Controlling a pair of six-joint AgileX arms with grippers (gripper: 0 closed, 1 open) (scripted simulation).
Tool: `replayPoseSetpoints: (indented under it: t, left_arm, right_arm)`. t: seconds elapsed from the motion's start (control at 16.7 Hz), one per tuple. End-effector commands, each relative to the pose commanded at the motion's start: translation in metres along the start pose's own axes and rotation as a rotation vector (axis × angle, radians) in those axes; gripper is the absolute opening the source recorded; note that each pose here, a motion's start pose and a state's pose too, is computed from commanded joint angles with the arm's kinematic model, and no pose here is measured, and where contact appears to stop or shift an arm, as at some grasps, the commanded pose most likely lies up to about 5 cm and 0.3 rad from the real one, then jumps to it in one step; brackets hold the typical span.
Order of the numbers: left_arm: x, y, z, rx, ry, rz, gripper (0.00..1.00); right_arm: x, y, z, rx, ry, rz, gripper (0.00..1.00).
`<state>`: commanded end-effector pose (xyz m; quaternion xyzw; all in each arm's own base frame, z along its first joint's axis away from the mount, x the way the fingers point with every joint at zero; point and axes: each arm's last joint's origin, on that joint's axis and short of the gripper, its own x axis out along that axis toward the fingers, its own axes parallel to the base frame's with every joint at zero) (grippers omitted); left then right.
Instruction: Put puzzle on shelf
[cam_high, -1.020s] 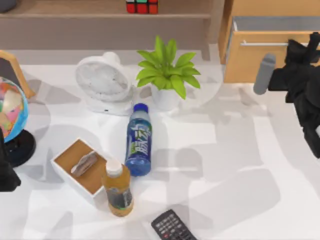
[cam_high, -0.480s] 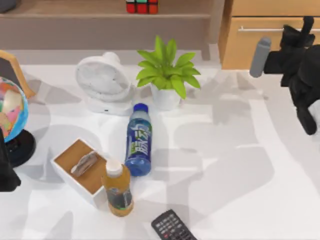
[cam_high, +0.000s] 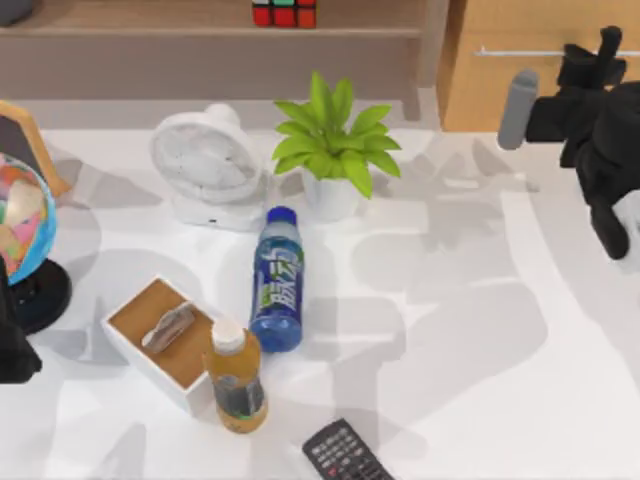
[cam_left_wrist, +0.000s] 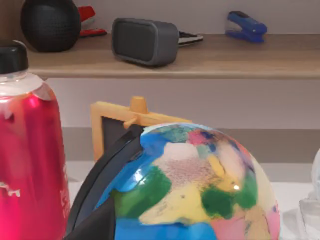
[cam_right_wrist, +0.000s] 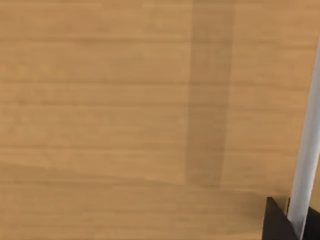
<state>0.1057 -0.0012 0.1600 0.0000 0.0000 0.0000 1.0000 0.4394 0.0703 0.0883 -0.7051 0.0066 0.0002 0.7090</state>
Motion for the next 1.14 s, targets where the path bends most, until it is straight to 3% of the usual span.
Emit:
replayPoseSetpoints:
  t: [0.78, 1.14]
  left_arm:
    - [0.0, 0.0, 0.0, 0.0, 0.0, 0.0, 1.0]
    - [0.0, 0.0, 0.0, 0.0, 0.0, 0.0, 1.0]
  right_arm:
    - [0.0, 0.0, 0.0, 0.0, 0.0, 0.0, 0.98]
    - [0.0, 0.0, 0.0, 0.0, 0.0, 0.0, 1.0]
